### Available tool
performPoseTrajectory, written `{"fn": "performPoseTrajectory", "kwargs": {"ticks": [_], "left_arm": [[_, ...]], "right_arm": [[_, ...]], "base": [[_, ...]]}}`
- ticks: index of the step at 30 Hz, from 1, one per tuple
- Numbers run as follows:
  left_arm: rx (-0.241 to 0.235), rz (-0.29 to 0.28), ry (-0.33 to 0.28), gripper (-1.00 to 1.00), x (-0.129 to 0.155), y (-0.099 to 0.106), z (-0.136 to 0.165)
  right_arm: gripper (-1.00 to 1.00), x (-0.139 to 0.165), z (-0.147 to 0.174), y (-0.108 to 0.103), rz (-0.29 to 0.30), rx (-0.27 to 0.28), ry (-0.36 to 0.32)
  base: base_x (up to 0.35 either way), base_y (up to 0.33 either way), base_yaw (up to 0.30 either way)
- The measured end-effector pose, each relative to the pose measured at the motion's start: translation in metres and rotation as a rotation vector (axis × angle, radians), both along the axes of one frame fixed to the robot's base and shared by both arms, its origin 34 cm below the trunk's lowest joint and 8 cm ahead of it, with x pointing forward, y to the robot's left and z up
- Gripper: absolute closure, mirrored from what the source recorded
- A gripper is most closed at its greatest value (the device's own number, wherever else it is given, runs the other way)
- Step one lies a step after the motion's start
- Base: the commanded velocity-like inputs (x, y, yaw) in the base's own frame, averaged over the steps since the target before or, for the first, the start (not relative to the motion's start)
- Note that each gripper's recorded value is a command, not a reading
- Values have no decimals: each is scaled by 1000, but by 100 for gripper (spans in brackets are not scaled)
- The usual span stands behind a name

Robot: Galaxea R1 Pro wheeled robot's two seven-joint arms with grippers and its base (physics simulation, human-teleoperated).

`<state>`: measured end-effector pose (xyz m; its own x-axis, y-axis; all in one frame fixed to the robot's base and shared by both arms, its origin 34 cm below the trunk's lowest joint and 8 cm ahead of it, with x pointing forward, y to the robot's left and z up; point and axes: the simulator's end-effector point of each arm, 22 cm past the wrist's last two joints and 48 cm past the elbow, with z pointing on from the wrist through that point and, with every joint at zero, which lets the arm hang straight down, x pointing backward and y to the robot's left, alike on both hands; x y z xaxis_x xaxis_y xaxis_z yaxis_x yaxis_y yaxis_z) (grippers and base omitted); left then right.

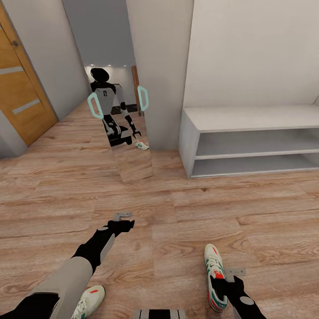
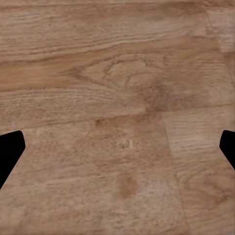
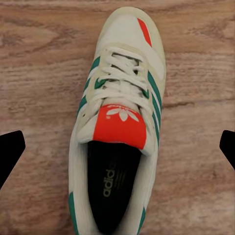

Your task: Pick up the two gym shoes and the two sandals from the corridor floor and place them onto the hallstand (shoe rack) in the corridor, making sure they are on the rack and not on the floor. Arrange them so the two gym shoes are next to each other and the two sandals are next to each other.

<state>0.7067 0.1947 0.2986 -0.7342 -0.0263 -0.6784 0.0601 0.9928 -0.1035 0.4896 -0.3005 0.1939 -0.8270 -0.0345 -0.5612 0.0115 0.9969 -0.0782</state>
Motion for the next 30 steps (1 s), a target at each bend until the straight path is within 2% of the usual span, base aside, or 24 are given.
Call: {"fn": "performPoseTrajectory", "kwargs": {"ticks": [6,20,30], "left_arm": [[-4,-2,0,-100,0,-3,0],[-11,-2,52,-100,-10,-7,-38],[-11,-1,64,-100,-13,-8,-46]], "right_arm": [[-100,0,0,0,0,1,-1],[-100,-22,-28,-1,-1,-1,67],[-100,-27,-34,-2,-1,-2,82]], "base": [[0,0,0],[0,0,0],[0,0,0]]}}
